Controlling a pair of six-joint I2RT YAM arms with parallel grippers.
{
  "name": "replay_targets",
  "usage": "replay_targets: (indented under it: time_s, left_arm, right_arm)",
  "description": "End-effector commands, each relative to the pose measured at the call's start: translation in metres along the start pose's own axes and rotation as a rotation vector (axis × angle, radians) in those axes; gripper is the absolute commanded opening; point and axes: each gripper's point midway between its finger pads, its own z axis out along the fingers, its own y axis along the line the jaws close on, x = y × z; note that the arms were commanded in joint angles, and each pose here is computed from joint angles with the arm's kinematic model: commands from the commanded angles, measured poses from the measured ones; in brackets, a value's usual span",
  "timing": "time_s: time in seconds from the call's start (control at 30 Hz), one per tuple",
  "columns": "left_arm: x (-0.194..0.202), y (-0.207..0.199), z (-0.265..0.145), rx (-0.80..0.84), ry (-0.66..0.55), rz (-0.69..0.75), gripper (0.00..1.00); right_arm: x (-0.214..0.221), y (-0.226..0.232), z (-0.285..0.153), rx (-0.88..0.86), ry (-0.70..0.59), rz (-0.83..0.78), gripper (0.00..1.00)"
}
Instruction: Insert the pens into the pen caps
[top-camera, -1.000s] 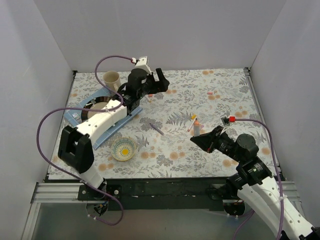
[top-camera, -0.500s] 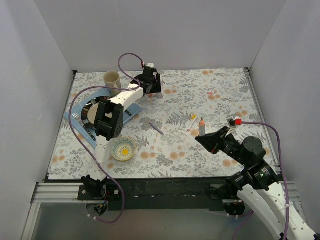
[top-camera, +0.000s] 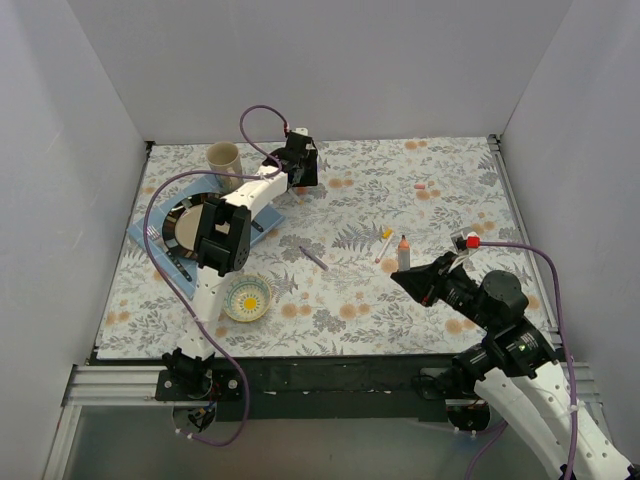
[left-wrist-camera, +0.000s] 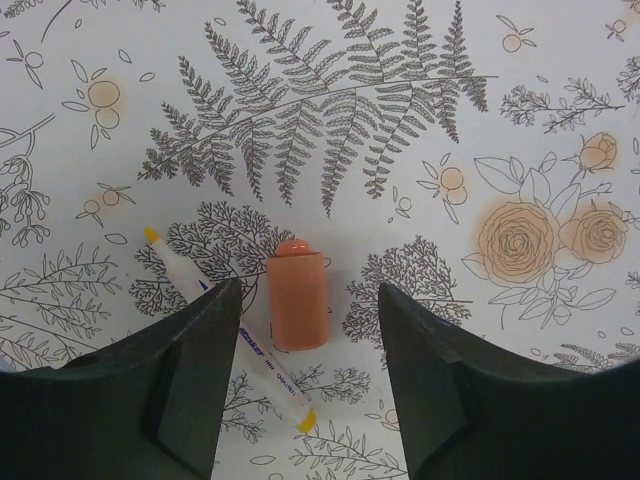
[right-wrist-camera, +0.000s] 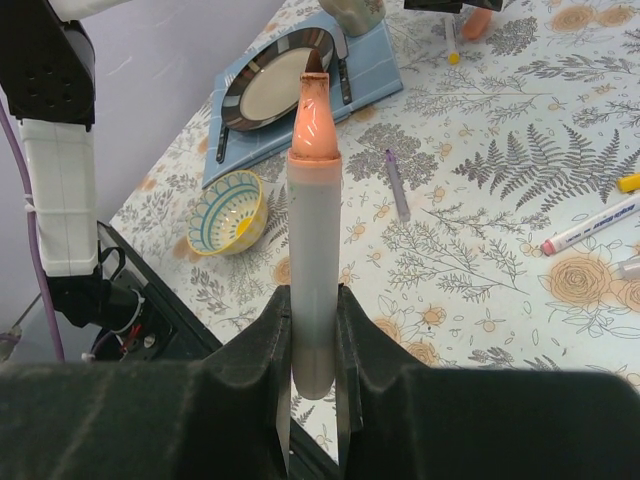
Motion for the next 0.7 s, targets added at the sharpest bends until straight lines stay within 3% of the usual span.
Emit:
replay_targets:
  time_s: [0.0,0.5,0.57,0.67]
  left_arm:
    - [-0.009,0.008,-0.001,-0.012,-0.01,0.026,0.56]
    - [0.018,-0.002,0.012,0.066,0.058,0.094,0.45]
    - [0.023,-0.004,0.011,0.081,0.071,0.107,0.29]
    - [0.026,-0.009,0.004,0.13,0.084,0.14,0.18]
  right_arm:
    - [-0.018,0.005,-0.001,-0.005,-0.057,-0.033,0.01]
    - [-0.021,0.003,0.0,0.009,-0.065,-0.033,0.01]
    - [-0.021,0.003,0.0,0.01,-0.064,-0.031,0.01]
    - [-0.022,0.003,-0.001,0.013,-0.066,-0.031,0.01]
